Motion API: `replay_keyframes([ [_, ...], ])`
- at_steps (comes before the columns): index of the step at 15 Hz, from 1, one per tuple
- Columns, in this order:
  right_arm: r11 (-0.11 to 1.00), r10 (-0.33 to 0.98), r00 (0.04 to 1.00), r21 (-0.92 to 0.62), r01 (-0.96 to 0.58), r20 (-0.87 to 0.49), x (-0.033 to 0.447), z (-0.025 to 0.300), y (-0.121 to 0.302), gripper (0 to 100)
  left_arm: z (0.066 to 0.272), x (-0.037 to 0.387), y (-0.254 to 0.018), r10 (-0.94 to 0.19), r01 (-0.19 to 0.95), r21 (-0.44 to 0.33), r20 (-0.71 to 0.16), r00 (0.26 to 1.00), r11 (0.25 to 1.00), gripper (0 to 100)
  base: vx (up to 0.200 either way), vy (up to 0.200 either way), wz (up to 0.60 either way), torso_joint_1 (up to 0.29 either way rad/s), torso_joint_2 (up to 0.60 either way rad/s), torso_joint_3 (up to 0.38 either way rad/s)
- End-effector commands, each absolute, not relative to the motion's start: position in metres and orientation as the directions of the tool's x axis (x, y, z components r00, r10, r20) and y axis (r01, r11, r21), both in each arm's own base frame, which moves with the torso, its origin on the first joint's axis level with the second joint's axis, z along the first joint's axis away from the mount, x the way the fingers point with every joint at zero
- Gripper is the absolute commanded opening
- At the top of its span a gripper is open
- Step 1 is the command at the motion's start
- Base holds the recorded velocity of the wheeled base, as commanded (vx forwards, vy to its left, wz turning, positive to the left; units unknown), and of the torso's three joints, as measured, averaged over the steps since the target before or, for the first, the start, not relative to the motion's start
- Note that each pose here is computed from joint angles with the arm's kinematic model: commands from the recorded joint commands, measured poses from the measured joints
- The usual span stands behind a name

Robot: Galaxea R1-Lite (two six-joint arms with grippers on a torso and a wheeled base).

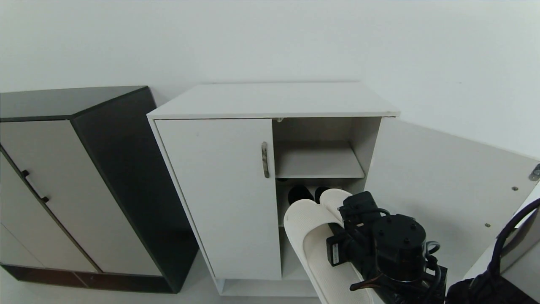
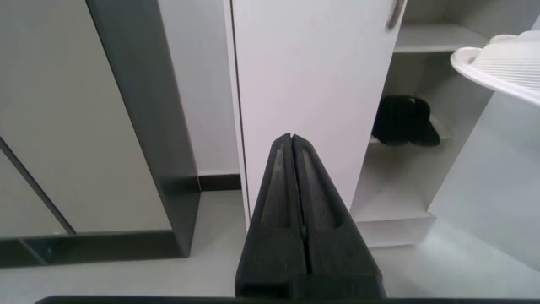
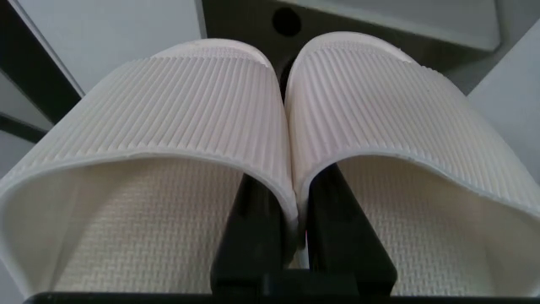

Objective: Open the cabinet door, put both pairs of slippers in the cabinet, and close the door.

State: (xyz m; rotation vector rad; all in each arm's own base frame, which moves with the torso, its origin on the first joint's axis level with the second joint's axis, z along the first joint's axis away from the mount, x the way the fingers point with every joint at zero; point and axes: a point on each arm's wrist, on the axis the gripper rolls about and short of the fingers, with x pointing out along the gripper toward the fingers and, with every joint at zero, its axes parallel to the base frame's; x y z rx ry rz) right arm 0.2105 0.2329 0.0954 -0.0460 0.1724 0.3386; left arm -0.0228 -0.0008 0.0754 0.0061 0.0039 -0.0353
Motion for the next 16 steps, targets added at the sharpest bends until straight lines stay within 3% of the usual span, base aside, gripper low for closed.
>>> replay_keyframes([
  [1, 0.942, 0.325, 0.928, -0.025, -0.335, -0.181, 0.211, 0.093, 0.234, 0, 0.076, -0.023, -0.001, -0.035, 0.035, 0.006, -0.005, 0.999, 0.999, 0, 0.000, 0.000, 0.00, -0.124, 0.47, 0.330],
  [10, 0.937, 0.331, 0.925, -0.053, -0.346, -0.188, 0.213, 0.084, 0.236, 0, 0.076, -0.023, -0.001, -0.034, 0.034, 0.006, -0.005, 0.999, 0.999, 0, 0.000, 0.000, 0.00, -0.074, 0.43, 0.353],
  [16, 0.916, 0.375, 0.917, -0.099, -0.389, -0.134, 0.206, 0.082, 0.230, 0, 0.076, -0.023, -0.001, -0.035, 0.035, 0.006, -0.005, 0.999, 0.999, 0, 0.000, 0.000, -0.10, -0.002, 0.05, 0.049],
])
